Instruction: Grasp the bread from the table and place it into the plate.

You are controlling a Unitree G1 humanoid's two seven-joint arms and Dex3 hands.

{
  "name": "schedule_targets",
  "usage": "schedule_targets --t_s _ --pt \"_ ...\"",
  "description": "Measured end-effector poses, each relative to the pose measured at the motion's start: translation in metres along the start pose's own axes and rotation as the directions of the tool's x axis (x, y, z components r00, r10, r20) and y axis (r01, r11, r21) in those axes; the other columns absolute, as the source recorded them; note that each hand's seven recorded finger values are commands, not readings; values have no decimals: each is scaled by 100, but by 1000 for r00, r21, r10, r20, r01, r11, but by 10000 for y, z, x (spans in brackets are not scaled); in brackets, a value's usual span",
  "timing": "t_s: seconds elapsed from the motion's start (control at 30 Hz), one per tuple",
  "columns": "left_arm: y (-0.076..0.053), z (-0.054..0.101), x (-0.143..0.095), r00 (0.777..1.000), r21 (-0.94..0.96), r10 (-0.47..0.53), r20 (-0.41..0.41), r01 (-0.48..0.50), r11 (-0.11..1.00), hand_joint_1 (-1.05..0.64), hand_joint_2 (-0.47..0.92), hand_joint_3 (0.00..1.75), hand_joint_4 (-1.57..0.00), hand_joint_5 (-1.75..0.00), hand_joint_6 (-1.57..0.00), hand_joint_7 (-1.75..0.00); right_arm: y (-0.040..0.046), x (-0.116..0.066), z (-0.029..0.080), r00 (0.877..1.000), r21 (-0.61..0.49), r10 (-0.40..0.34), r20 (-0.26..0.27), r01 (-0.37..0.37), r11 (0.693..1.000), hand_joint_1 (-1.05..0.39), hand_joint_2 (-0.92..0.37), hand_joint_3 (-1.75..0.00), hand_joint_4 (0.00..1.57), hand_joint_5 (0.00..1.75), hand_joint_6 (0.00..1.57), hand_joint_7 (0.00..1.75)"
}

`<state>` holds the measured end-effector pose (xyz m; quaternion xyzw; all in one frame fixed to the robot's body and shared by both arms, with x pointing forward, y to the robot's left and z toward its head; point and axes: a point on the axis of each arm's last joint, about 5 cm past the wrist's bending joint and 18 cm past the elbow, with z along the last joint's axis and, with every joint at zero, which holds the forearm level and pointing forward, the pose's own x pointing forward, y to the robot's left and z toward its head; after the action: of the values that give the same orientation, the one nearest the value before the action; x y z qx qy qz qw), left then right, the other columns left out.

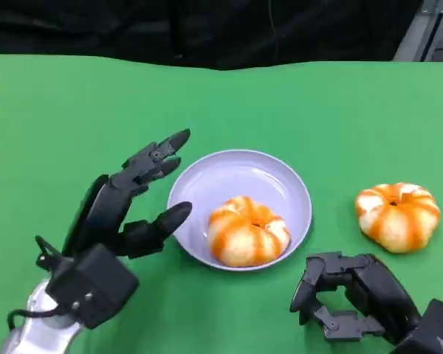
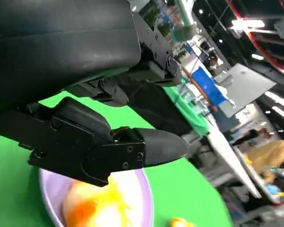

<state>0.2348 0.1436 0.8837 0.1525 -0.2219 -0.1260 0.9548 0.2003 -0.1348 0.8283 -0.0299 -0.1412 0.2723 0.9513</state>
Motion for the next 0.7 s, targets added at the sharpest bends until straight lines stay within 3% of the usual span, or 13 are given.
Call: schedule_targets --t_s 0.3,0.7 --pt "-42 -22 -261 999 -231 37 -3 -36 972 -67 92 51 -70 -3 -49 -2 0 -3 -2 1000 1 0 -1 0 1000 7 -59 -101 98 137 97 105" --pt "-10 -85 -592 997 -277 48 -57 -62 959 -65 92 50 -74 -3 -51 -1 0 -9 -8 1000 2 0 -6 0 1000 5 -58 -101 98 135 97 105"
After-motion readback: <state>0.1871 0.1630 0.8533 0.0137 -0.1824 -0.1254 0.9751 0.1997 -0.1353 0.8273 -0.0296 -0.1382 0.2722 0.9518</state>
